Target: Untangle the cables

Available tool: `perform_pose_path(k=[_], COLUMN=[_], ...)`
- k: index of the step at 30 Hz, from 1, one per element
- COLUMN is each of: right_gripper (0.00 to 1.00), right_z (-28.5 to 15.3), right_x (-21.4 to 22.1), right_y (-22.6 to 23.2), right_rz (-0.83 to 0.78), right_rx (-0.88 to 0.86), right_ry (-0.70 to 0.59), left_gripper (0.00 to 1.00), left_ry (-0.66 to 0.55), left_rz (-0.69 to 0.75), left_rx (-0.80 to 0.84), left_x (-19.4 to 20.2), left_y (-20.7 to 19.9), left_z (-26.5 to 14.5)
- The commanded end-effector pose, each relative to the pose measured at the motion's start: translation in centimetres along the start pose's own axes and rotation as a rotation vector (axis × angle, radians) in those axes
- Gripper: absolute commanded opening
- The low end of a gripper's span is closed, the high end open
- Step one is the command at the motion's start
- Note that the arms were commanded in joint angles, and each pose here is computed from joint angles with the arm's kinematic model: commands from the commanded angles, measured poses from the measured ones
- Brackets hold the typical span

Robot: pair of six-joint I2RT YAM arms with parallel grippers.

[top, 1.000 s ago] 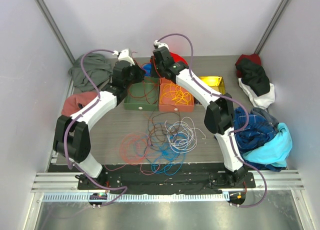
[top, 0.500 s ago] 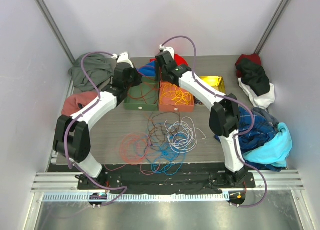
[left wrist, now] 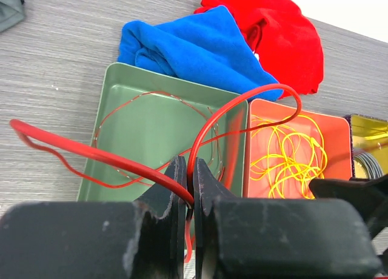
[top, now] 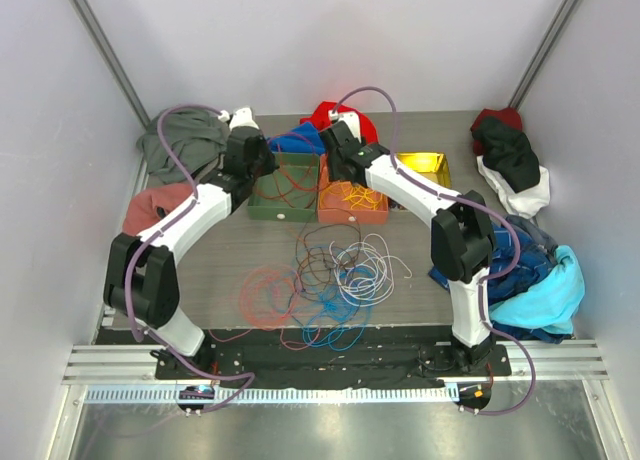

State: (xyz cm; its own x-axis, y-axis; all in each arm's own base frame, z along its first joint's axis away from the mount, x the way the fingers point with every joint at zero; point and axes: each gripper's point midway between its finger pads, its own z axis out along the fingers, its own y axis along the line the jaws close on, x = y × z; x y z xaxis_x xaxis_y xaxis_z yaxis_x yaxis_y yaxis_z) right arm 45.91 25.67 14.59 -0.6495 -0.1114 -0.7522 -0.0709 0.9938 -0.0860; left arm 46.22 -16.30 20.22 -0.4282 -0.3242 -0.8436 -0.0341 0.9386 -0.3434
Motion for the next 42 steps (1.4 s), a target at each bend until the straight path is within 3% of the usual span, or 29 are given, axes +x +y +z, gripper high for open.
perform_pose_path(k=[1,10,23,30,32,34,42], right_gripper=[0.58,0.58,0.58,0.57,0.57,0.57,0.57], right_z=[-1.8,-3.3,-3.7,-1.9,-1.6,-0.9,-1.1], right_x=[-1.7,-1.5,-3.8,-5.9,-5.9,-5.1,-4.6], right_y=[-2.3,-2.1,-0.2,3.2,3.1,3.2,3.0], right_rz=[-0.015,-0.076,-0.043,-0.091,-0.100,-0.119,-0.130], right_rx=[0.077,0.091,0.009,-0.036,-0.018,-0.004,0.016], right_ry=[-0.061,-0.069,-0.105,-0.081,-0.073,-0.057,-0.054], left_gripper=[0.00,0.00,0.00,0.00,0.13,0.33,0.65], left_ry=[-0.118,-0.106,0.041,0.029,0.013,0.001,0.040], left_rz=[-0.009,-0.017,-0.053,-0.041,-0.019,-0.007,-0.016], left_rx=[0.021,0.066,0.126,0.062,0.045,0.047,0.072], left_x=[-5.1,-6.2,-1.1,-1.1,-1.5,-2.1,-1.8], left_y=[-1.0,-2.6,-3.3,-2.0,-1.5,-1.5,-2.5], left_z=[-2.1,-1.6,-0.1,-1.1,-1.8,-2.2,-2.5])
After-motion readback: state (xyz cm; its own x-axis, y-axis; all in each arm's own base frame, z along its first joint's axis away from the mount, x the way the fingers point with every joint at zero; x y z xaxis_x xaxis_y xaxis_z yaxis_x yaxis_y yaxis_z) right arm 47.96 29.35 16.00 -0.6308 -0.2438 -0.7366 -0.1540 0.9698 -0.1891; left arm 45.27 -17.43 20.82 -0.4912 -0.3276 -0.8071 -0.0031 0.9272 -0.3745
